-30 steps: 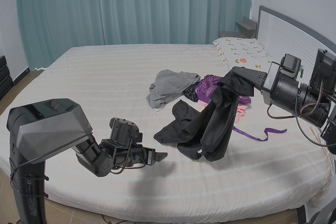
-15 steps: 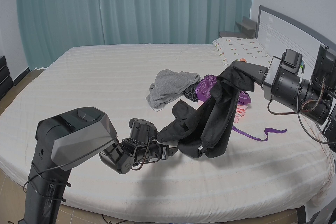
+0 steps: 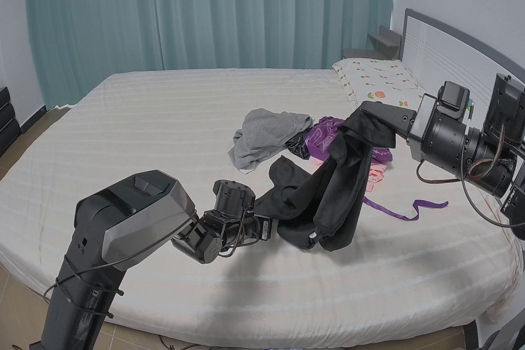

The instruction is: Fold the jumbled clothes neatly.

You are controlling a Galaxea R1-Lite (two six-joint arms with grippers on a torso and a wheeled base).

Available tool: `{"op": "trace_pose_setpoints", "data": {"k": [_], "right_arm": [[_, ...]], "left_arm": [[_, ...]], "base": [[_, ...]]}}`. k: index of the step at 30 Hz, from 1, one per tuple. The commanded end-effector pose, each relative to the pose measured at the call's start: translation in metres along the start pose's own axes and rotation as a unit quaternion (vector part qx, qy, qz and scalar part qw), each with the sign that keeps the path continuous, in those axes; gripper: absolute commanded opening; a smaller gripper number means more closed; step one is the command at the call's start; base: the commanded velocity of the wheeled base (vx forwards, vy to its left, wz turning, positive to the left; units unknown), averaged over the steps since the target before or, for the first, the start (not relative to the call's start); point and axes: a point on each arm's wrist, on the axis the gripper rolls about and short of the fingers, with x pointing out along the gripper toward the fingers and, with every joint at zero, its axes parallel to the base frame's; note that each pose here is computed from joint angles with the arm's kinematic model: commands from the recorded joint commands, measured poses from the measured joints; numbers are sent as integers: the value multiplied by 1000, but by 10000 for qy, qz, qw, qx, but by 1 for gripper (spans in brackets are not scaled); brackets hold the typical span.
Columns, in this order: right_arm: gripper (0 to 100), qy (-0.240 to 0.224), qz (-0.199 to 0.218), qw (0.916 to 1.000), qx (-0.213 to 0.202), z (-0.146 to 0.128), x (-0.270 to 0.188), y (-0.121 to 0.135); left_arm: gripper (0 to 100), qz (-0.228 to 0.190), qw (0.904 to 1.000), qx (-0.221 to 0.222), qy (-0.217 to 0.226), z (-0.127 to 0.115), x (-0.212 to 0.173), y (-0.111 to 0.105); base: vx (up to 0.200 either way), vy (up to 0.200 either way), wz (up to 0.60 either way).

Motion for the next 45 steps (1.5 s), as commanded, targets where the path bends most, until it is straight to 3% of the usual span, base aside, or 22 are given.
{"op": "trace_pose_setpoints", "data": {"k": [1,6,14,16,21,23,24,25,31,35,41,45], "right_arm": [[0,72,-68,9999,35,-4,3,-5],[0,131,-229,9996,74,-7,10,-16],[0,12,-460,9989,89,1,18,-34],[0,-147,-466,9988,51,7,25,-39],[0,-627,-459,9969,-94,25,35,-41],[0,-925,-478,9943,-216,39,38,-39],[0,-925,-478,9943,-216,39,38,-39],[0,-1129,-434,9918,-410,49,40,-33],[0,-1504,-302,9856,-707,69,43,-22],[0,-1266,-549,9888,-563,55,45,-39],[0,-564,-1064,9923,-274,10,48,-78],[0,-332,-1105,9932,-151,-20,58,-95]], "left_arm": [[0,187,9998,-44,-81,1,1,3],[0,295,9980,-522,-179,3,-7,13],[0,517,9921,-1037,-477,35,-64,35],[0,506,9861,-1396,-752,57,-96,39],[0,534,9775,-1623,-1240,87,-145,45],[0,482,9682,-1872,-1591,104,-173,43],[0,482,9682,-1872,-1591,104,-173,43],[0,398,9576,-2151,-1874,120,-196,41],[0,194,9407,-2404,-2386,148,-251,32],[0,289,9347,-2518,-2492,145,-265,30],[0,429,9413,-2743,-1922,107,-255,32],[0,412,9304,-3220,-1701,91,-244,33]], "base": [[0,0,0],[0,0,0],[0,0,0],[0,0,0],[0,0,0],[0,0,0],[0,0,0],[0,0,0],[0,0,0],[0,0,0],[0,0,0],[0,0,0]]}}
